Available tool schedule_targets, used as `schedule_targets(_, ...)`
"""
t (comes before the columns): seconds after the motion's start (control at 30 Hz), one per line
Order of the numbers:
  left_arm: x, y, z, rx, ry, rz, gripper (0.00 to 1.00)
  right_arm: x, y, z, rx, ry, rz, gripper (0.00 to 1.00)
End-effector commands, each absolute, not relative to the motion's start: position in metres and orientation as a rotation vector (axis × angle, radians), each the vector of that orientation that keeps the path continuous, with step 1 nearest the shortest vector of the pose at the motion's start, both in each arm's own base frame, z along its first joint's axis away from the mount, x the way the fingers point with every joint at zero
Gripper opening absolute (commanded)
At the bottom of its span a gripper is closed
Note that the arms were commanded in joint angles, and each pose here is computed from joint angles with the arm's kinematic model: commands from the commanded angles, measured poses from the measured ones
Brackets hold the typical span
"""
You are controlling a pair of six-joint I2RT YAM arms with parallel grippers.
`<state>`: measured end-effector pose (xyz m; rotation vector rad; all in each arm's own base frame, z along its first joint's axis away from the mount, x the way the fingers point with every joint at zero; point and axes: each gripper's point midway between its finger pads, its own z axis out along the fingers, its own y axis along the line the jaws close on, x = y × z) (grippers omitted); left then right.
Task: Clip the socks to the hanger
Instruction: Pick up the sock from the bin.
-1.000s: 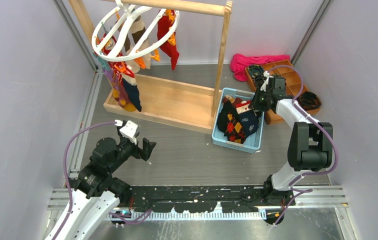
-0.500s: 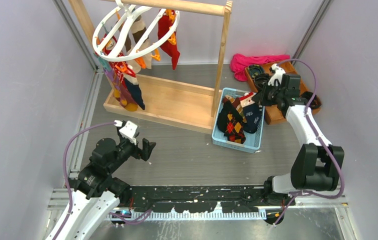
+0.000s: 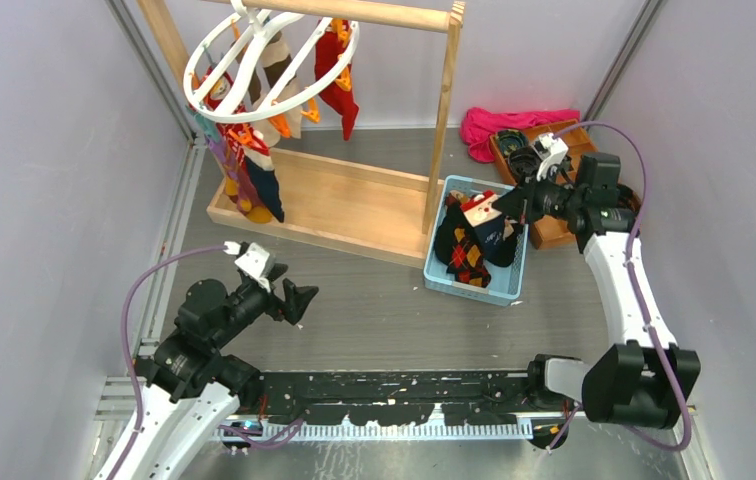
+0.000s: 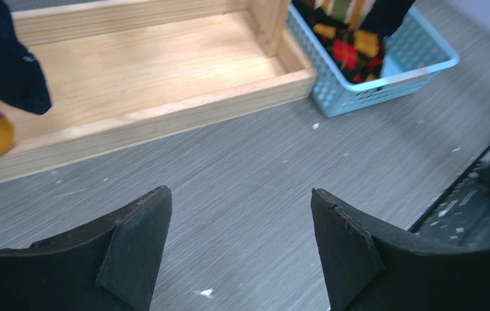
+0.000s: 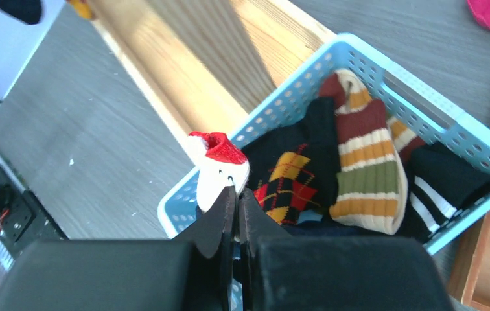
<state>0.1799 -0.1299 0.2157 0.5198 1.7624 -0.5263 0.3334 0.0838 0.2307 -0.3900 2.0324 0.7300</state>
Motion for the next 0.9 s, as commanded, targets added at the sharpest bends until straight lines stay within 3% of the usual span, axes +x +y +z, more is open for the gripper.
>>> schedule_targets(0.0, 0.168, -0.159, 0.269, 0.442, 1.597, -0.807, 0.79, 0.302, 0.105, 0.287, -0.568, 1.835, 0.83, 0.01)
schedule_targets(0.23, 0.153, -0.196, 0.326, 0.279, 1.314, -1.318, 0.8, 0.262, 0.134, 0.316, -0.697, 1.71, 1.106, 0.01)
schedule_targets(0.33, 0.155, -0.205, 0.33, 0.266, 1.282, -1.409, 0.92, 0.253, 0.144, 0.322, -0.723, 1.675, 1.219, 0.01)
schedule_targets(0.5, 0.154, -0.234, 0.325, 0.35, 1.32, -1.442, 0.94, 0.238, 0.164, 0.321, -0.79, 1.664, 1.311, 0.01)
schedule_targets(0.73, 0.148, -0.294, 0.312, 0.581, 1.336, -1.233, 0.93, 0.219, 0.193, 0.311, -0.902, 1.656, 1.433, 0.01)
schedule_targets(0.87, 0.162, -0.308, 0.319, 0.632, 1.402, -1.146, 0.88, 0.21, 0.204, 0.304, -0.958, 1.65, 1.469, 0.01)
